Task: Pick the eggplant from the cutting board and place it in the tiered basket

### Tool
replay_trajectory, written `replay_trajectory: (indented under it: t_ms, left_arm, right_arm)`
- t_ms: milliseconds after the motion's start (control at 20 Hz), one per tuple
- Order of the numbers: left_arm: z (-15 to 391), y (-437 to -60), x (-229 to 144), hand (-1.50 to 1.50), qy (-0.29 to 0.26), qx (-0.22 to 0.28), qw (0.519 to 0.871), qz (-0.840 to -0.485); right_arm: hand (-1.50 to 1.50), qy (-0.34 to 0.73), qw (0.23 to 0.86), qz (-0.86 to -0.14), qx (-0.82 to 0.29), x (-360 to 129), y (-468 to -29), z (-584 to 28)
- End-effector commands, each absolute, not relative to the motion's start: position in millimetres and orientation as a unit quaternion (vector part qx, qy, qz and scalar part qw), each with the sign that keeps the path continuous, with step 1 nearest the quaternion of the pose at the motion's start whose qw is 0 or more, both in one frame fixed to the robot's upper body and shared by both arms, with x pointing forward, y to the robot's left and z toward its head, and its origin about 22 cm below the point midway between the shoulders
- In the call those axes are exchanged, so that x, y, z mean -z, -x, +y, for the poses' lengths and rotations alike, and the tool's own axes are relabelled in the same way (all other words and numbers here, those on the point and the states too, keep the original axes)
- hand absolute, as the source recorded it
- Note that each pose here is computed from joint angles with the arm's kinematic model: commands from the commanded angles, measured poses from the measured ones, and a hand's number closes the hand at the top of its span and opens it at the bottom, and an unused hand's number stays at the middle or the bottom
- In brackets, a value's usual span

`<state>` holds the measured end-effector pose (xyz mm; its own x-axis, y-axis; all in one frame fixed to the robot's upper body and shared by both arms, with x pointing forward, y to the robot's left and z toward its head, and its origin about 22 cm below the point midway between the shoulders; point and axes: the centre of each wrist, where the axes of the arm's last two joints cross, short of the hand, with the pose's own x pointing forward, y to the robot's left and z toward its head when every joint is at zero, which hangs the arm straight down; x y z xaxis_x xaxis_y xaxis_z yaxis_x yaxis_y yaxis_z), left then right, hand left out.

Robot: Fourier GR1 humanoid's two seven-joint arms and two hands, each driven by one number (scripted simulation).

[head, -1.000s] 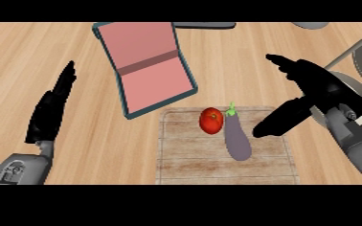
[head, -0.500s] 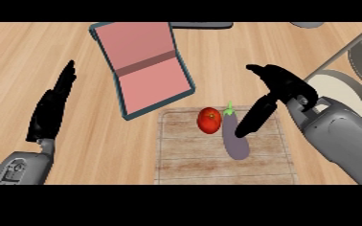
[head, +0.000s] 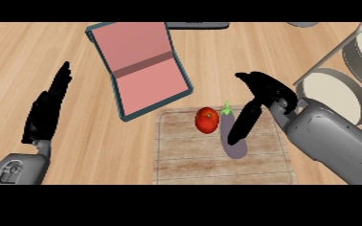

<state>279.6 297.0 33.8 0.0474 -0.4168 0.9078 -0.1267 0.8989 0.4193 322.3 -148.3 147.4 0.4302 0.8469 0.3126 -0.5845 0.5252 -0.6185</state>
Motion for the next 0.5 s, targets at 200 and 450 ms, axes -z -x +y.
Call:
replay_trajectory:
  t_ms: [200, 450]
  left_arm:
    - [292, -278, -32, 0.00, -0.198, 0.093, 0.696, -0.684]
    - [304, -276, -46, 0.00, -0.200, 0.101, 0.695, -0.684]
  right_arm:
    - [-1.50, 0.294, 0.812, -0.217, -0.456, -145, -311, -124]
    - [-1.50, 0.301, 0.804, -0.225, -0.462, -144, -311, -110]
